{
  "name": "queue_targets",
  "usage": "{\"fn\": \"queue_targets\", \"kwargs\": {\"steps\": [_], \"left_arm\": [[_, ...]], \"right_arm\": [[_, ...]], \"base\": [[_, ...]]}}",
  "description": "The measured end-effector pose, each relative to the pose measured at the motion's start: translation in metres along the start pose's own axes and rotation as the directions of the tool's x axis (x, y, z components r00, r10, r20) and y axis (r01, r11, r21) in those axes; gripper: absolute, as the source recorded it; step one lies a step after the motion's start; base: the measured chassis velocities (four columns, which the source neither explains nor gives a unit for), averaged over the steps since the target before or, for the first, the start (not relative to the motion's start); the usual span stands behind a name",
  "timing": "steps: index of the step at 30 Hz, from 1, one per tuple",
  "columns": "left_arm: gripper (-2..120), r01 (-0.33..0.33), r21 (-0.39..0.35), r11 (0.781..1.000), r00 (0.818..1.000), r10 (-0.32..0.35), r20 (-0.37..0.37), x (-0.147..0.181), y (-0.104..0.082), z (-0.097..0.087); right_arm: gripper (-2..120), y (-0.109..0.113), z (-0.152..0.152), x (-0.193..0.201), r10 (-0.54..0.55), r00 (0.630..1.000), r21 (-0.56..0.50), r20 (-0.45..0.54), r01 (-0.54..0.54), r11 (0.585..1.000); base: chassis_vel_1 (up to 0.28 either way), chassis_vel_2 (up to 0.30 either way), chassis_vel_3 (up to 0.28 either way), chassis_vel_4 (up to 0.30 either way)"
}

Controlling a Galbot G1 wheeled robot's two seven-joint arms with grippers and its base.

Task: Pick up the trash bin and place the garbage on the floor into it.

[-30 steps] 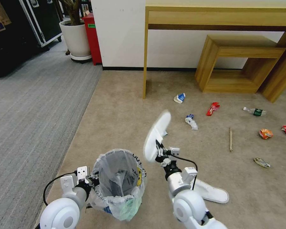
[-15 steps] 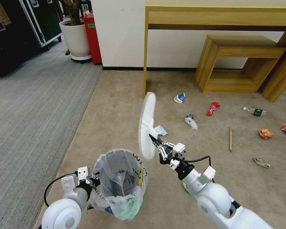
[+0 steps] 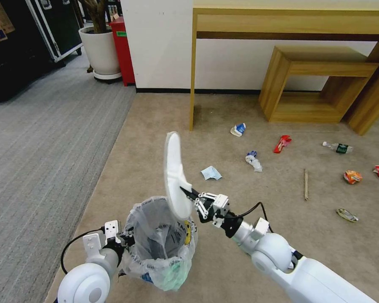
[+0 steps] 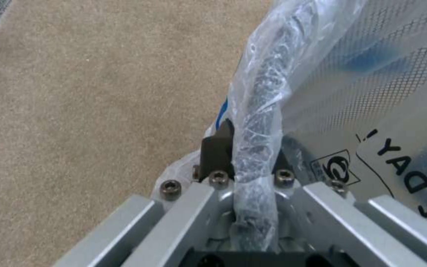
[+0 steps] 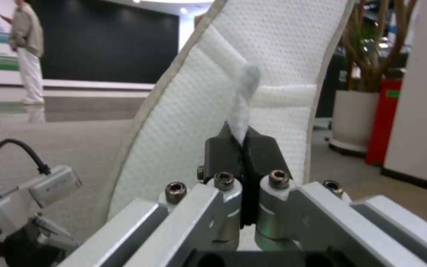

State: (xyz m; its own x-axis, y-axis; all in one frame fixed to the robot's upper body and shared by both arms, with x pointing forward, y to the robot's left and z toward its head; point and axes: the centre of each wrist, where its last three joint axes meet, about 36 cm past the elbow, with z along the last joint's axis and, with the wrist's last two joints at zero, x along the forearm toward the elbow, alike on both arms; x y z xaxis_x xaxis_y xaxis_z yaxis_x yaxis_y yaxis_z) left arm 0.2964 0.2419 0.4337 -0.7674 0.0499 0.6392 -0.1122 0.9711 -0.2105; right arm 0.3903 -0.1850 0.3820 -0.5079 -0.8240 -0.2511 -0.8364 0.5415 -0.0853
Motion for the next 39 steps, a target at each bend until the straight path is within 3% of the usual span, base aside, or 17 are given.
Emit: {"fn": "queue_targets", "kwargs": {"steps": [21, 33, 39], "left_arm": [[0, -0.007, 0.008, 1.000, 1.000, 0.007, 0.011, 0.001, -0.001, -0.003], [0, -0.011, 0.011, 1.000, 1.000, 0.010, 0.020, 0.002, 0.001, -0.008], [0, -0.011, 0.013, 1.000, 1.000, 0.011, 0.022, 0.002, 0.002, -0.009]], "right_arm": [[0, 0.007, 0.057, -0.064, -0.222, 0.975, 0.039, 0.020, 0.221, 0.974], [0, 0.014, 0.087, -0.054, -0.256, 0.966, 0.033, -0.044, 0.258, 0.966], [18, 0.012, 0.090, -0.049, -0.258, 0.964, 0.041, -0.065, 0.261, 0.965]], "base": [[0.000, 0.000, 0.000, 0.000], [0.000, 0.000, 0.000, 0.000], [0.000, 0.000, 0.000, 0.000]]}}
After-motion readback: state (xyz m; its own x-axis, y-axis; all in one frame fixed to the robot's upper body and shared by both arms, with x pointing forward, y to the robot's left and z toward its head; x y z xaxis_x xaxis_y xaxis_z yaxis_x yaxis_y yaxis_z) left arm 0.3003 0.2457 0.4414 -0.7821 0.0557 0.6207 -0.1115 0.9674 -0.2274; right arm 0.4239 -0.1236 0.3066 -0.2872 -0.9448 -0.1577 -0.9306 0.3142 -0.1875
